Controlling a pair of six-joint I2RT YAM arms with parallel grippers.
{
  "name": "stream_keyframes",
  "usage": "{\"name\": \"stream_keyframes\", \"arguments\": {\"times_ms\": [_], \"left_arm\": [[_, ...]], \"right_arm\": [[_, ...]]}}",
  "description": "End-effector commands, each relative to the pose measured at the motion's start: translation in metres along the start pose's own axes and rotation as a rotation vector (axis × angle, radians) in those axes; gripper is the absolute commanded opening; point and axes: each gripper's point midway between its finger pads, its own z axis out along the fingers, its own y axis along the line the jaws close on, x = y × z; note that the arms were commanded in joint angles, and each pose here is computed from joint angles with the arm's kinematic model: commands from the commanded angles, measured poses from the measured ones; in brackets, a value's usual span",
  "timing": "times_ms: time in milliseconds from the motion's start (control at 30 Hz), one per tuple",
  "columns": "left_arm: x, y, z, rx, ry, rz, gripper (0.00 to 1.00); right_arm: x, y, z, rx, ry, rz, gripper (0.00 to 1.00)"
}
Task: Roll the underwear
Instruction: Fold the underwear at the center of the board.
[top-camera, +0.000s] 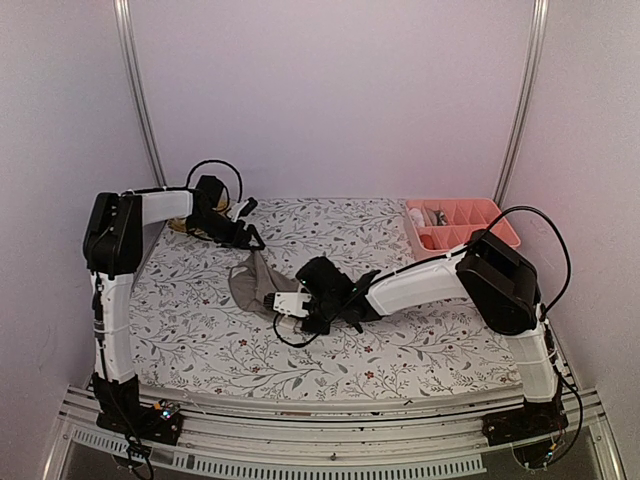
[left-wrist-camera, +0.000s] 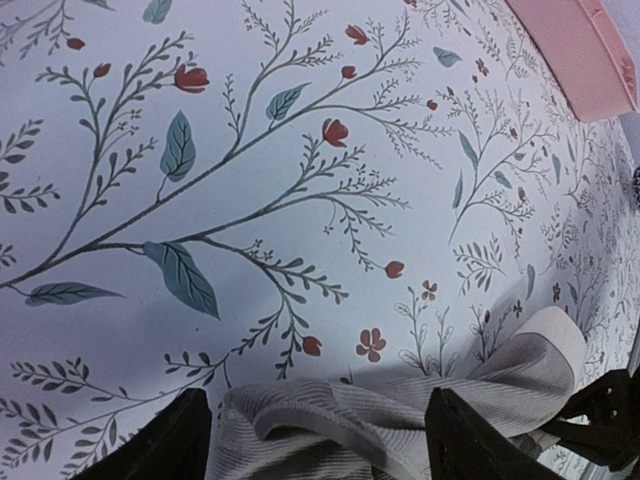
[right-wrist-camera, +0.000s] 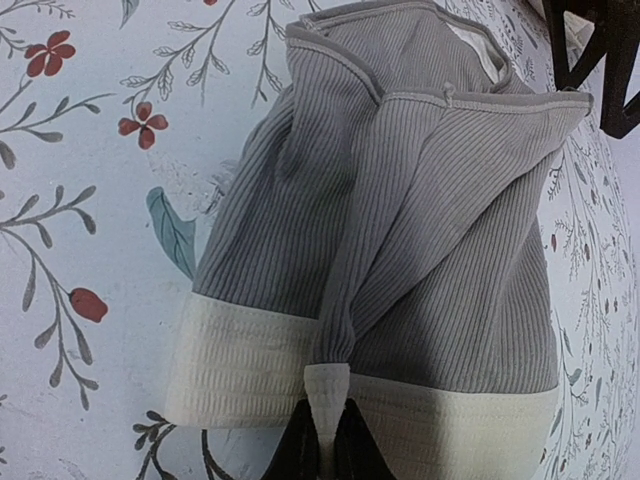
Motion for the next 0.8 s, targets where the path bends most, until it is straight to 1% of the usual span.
{"name": "stream_keyframes", "arguments": {"times_ms": [0,133,267,333,400,467,533,567,633,767], "left_arm": [[0.011,0.003,0.011,-0.012,0.029,-0.012,0.72],[0.015,0.002,0.012,-0.02,0.039,-0.014,0.67],[0.017,-0.001,0.013,-0.026,0.044,-0.01,0.54],[0.017,0.0,0.012,-0.042,0.039,-0.009,0.43],[0.015,0.002,0.009,-0.064,0.022,-0.004,0.26],[0.01,0.003,0.003,-0.086,-0.006,0.009,0.13],[0.004,0.002,-0.006,-0.114,-0.038,0.024,0.02],[0.0,0.001,-0.011,-0.125,-0.06,0.035,0.0],[-0.01,-0.006,-0.025,-0.134,-0.111,0.062,0.0],[-0.017,-0.015,-0.044,-0.153,-0.195,0.114,0.0]], "right_arm": [[0.021,0.015,0.009,-0.02,0.061,-0.006,0.06],[0.022,0.015,0.008,-0.015,0.061,-0.009,0.06],[0.024,0.015,0.01,-0.012,0.067,-0.011,0.06],[0.024,0.015,0.01,-0.01,0.069,-0.013,0.06],[0.025,0.015,0.009,-0.008,0.072,-0.015,0.06],[0.026,0.015,0.009,-0.006,0.072,-0.016,0.06],[0.025,0.015,0.008,-0.002,0.071,-0.016,0.06],[0.024,0.014,0.006,0.002,0.069,-0.017,0.06],[0.018,0.01,0.002,0.015,0.054,-0.014,0.06],[0.009,0.001,-0.007,0.047,0.032,-0.004,0.06]]}}
